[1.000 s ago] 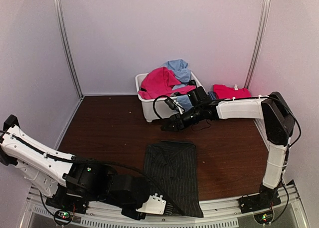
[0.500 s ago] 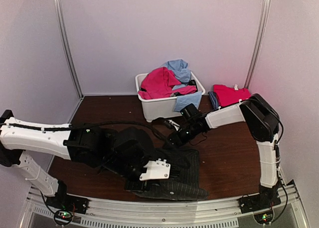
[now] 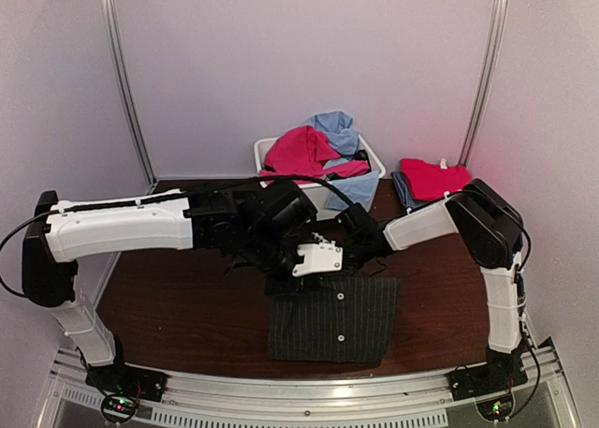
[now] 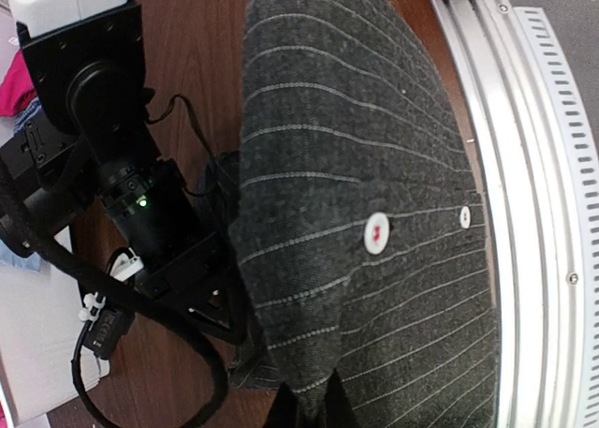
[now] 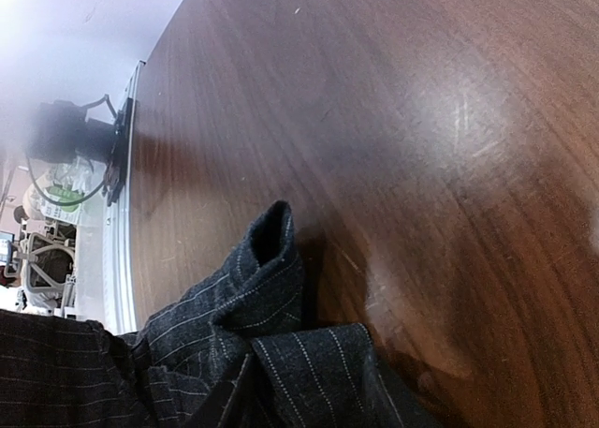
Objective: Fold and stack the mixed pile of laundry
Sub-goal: Fold the 2/3-rectangle-folded shirt at the center of the board.
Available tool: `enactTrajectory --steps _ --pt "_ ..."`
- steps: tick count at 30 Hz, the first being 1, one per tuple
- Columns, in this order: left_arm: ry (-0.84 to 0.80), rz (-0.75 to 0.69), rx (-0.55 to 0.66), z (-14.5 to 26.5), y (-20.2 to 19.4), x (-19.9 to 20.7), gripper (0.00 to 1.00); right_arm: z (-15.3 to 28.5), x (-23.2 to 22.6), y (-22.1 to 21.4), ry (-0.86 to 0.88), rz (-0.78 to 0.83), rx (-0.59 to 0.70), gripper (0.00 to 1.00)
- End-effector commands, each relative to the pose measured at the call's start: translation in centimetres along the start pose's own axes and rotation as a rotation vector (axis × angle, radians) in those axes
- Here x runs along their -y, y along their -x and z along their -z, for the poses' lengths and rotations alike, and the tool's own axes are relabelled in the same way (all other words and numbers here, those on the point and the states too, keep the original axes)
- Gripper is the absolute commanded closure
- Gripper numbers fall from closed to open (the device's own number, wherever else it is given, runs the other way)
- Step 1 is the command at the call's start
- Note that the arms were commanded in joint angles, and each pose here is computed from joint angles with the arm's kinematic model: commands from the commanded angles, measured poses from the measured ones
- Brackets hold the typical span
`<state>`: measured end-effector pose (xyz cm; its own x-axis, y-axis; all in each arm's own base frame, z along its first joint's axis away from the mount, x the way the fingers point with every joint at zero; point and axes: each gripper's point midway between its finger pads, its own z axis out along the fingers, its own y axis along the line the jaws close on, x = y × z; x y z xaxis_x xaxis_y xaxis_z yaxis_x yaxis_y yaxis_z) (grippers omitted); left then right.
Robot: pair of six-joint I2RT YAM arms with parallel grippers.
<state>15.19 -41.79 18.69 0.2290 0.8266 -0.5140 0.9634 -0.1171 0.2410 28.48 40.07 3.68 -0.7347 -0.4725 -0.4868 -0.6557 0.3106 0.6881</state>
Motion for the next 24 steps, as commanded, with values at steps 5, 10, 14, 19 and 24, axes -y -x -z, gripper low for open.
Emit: enactTrajectory --steps 5,10,14,19,24 --pt "0.062 -0.040 -0.007 -2.3 -1.0 -4.7 0.93 3.3 -1.9 1.9 -0.024 -0.009 0.060 0.49" --pt "0.151 -0.055 -0.016 -3.5 -2.0 -7.7 0.87 11.9 0.7 6.3 -0.136 -0.066 0.282 0.39" --pt "0.271 -0.054 -0.032 -4.2 -2.8 -10.7 0.74 16.9 1.7 7.7 -0.230 -0.097 0.379 0.37" --pt "0.379 0.187 -0.041 -1.8 -6.7 -14.4 0.61 21.2 1.6 5.9 -0.324 -0.136 0.455 0.34" --pt "0.317 0.585 0.201 1.7 -8.7 -11.5 0.41 19.7 -1.2 1.4 -0.197 -0.150 0.435 0.35"
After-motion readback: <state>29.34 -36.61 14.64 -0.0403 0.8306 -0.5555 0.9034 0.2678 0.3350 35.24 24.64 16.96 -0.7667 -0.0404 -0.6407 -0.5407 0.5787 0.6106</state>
